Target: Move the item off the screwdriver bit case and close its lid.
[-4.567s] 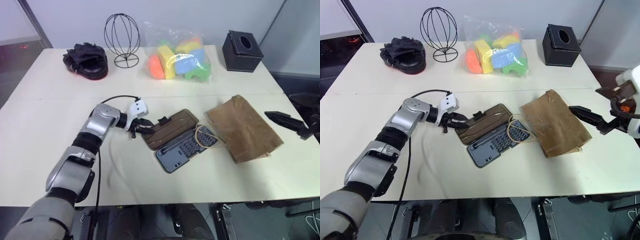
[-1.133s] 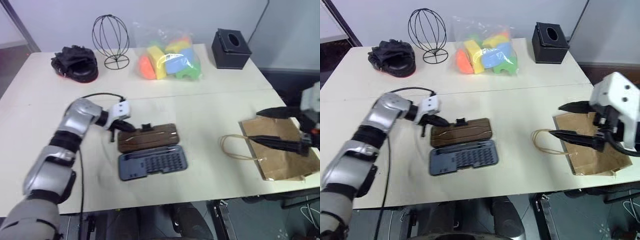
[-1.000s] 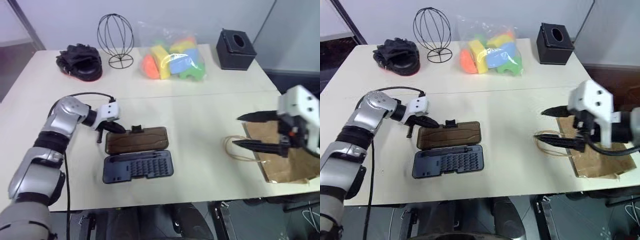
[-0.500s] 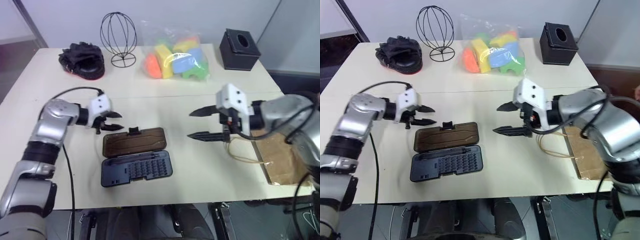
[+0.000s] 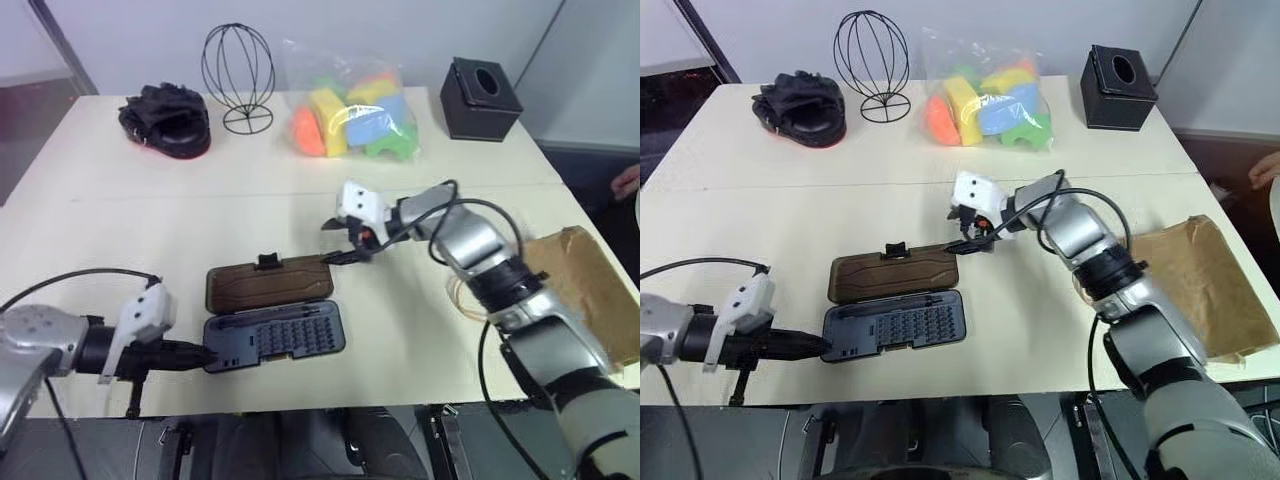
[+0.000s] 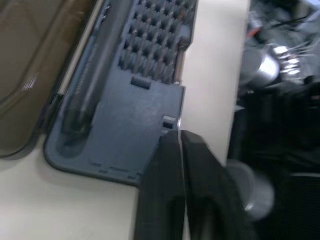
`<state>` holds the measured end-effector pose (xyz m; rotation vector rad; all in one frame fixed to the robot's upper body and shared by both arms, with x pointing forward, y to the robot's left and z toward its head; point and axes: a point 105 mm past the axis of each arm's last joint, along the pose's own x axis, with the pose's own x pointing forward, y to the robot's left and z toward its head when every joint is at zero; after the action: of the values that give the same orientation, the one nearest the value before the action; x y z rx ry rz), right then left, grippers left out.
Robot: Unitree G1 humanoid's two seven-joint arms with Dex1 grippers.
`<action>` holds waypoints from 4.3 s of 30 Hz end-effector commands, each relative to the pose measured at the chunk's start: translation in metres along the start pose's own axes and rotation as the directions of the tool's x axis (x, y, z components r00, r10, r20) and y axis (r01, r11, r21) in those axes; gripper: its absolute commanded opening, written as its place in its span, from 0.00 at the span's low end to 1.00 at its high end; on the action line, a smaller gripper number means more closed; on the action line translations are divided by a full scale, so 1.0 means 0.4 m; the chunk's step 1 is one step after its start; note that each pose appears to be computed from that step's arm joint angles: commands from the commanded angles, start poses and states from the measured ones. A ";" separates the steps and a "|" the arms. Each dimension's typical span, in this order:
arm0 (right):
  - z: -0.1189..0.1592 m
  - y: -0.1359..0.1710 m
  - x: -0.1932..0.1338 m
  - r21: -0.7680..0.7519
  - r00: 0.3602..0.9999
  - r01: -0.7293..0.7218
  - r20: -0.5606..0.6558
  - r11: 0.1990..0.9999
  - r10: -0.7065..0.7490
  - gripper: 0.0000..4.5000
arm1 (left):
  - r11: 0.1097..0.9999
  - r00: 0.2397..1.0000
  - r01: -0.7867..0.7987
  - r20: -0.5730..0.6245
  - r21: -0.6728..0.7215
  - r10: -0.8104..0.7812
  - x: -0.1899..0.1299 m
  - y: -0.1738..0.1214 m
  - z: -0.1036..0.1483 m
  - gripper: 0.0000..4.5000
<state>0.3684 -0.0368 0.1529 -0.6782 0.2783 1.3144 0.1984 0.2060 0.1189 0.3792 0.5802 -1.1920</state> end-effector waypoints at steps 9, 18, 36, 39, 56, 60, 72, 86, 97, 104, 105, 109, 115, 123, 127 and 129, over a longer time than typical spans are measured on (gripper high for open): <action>-0.030 -0.020 0.076 -0.015 0.998 -0.014 -0.060 1.000 0.013 0.64 | 0.997 0.997 -0.074 -0.015 0.016 0.074 0.052 0.014 -0.031 0.00; -0.079 -0.008 0.091 -0.036 0.992 -0.056 -0.114 0.998 0.052 0.01 | 0.994 0.995 -0.103 -0.010 -0.037 0.103 0.062 0.028 -0.061 0.00; 0.052 0.030 -0.049 -0.363 0.978 0.205 0.037 0.909 -0.206 0.01 | 0.977 0.985 -0.172 0.001 -0.125 0.173 0.054 0.067 -0.099 0.00; 0.061 0.063 -0.070 -0.428 0.969 0.241 0.048 0.871 -0.244 0.01 | 0.977 0.982 -0.186 0.020 -0.104 0.189 0.051 0.068 -0.080 0.00; 0.057 0.022 -0.010 0.013 0.999 0.037 0.036 0.999 -0.037 0.29 | 0.986 0.986 -0.136 0.087 -0.100 0.145 0.030 0.021 -0.006 0.00; 0.047 0.000 0.025 0.069 1.000 0.006 0.023 0.998 -0.008 0.29 | 0.987 0.987 -0.130 0.079 -0.095 0.138 0.043 0.022 -0.014 0.00; -0.032 -0.002 0.107 0.115 0.998 -0.018 -0.059 0.993 0.025 0.29 | 0.987 0.988 -0.131 0.064 -0.094 0.137 0.056 0.030 -0.034 0.00; -0.046 0.007 0.112 0.008 0.998 -0.008 -0.060 1.000 0.008 0.01 | 0.984 0.988 -0.133 0.059 -0.115 0.141 0.059 0.038 -0.047 0.00; 0.103 0.010 -0.014 -0.427 0.958 0.286 0.140 0.858 -0.250 0.01 | 0.974 0.983 -0.153 0.070 -0.167 0.167 0.066 0.043 -0.064 0.00; 0.104 0.086 -0.024 -0.464 0.951 0.307 0.183 0.831 -0.249 0.01 | 0.965 0.961 -0.182 0.175 -0.187 0.215 0.038 0.051 0.001 0.00; 0.102 0.086 -0.021 -0.461 0.950 0.311 0.185 0.831 -0.253 0.01 | 0.962 0.950 -0.188 0.211 -0.197 0.229 0.023 0.056 0.023 0.00; 0.097 0.081 -0.015 -0.463 0.945 0.327 0.186 0.824 -0.270 0.01 | 0.939 0.891 -0.230 0.333 -0.255 0.309 -0.060 0.104 0.095 0.00; 0.104 0.091 -0.014 -0.488 0.942 0.333 0.204 0.807 -0.266 0.01 | 0.856 0.800 -0.388 0.337 -0.342 0.497 -0.178 0.229 0.106 0.00; 0.118 0.100 -0.025 -0.506 0.935 0.352 0.221 0.787 -0.276 0.01 | 0.839 0.829 -0.475 0.183 -0.266 0.528 -0.103 0.358 0.035 0.00; 0.121 0.100 -0.033 -0.510 0.931 0.364 0.222 0.779 -0.289 0.01 | 0.879 0.868 -0.410 0.193 -0.243 0.458 -0.028 0.371 0.037 0.00; 0.121 0.099 -0.038 -0.510 0.929 0.370 0.222 0.777 -0.297 0.01 | 0.906 0.890 -0.353 0.214 -0.233 0.402 0.009 0.361 0.051 0.00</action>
<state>0.3228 -0.0175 0.1681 -1.0563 -0.2557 1.1124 0.3379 0.2461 0.1190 0.1285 0.4008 -0.7461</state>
